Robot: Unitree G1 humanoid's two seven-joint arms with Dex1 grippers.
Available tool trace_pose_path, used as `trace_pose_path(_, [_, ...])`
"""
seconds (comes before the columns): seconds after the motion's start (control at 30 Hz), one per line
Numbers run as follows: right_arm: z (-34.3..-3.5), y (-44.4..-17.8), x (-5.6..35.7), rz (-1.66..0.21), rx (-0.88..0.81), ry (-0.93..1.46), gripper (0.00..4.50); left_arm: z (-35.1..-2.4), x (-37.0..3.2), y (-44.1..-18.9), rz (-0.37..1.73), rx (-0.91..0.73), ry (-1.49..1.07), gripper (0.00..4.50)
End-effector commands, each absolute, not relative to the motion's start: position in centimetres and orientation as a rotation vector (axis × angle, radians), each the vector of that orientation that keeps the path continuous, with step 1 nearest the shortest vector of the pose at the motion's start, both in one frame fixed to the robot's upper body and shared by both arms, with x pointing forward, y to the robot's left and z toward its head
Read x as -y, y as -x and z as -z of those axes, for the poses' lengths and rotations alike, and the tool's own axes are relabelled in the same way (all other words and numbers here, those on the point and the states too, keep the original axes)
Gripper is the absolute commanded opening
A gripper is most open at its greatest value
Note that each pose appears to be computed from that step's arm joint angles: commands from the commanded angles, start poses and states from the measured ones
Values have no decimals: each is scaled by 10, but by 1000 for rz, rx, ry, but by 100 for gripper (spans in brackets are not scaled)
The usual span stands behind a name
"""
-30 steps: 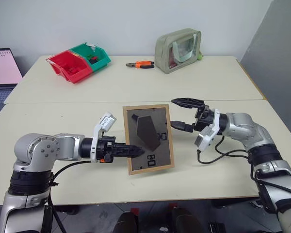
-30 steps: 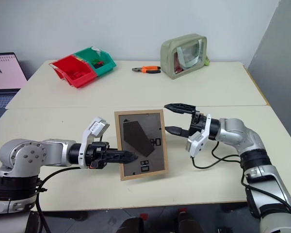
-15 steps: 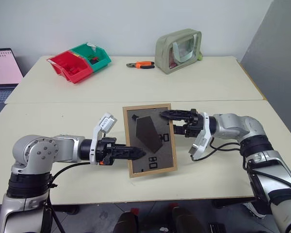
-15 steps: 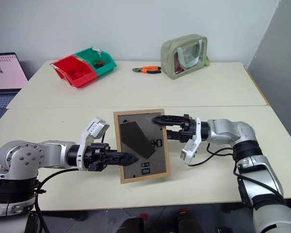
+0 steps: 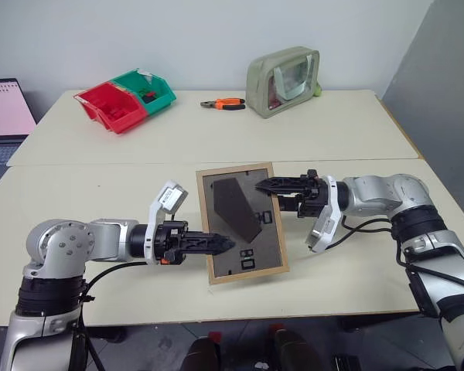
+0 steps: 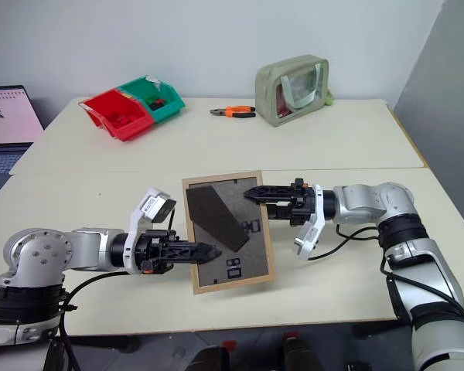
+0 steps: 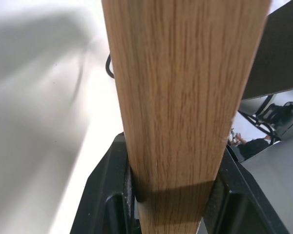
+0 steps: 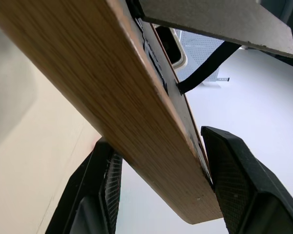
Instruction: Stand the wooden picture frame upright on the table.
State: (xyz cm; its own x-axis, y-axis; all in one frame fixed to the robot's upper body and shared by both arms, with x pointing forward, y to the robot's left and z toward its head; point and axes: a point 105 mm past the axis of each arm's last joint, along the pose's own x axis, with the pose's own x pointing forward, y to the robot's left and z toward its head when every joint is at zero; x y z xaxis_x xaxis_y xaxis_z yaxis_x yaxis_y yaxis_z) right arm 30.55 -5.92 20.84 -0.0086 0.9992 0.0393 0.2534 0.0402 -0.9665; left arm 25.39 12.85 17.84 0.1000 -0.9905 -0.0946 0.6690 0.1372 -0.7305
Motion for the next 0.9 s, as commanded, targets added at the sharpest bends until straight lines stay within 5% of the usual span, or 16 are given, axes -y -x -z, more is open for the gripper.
trace_pose_path(0.03, [-232,-301,61,-987,1504,1321,170,-199,-144,-262,1295,-626,669,260])
trace_pose_path(0.1, [-232,-301,61,-989,1511,1323,137,-205,-148,-264,1286,-620,708,308])
trace_pose_path(0.33, [-235,-306,55,-978,1501,1299,137,-212,-151,-261,1250,-586,720,446])
trace_pose_path(0.7, [-242,-337,80,-828,1268,1162,136,-267,-241,-292,735,-128,615,450])
trace_pose_path(0.9, [-239,-387,76,-780,842,848,136,-287,-255,-292,431,82,195,450])
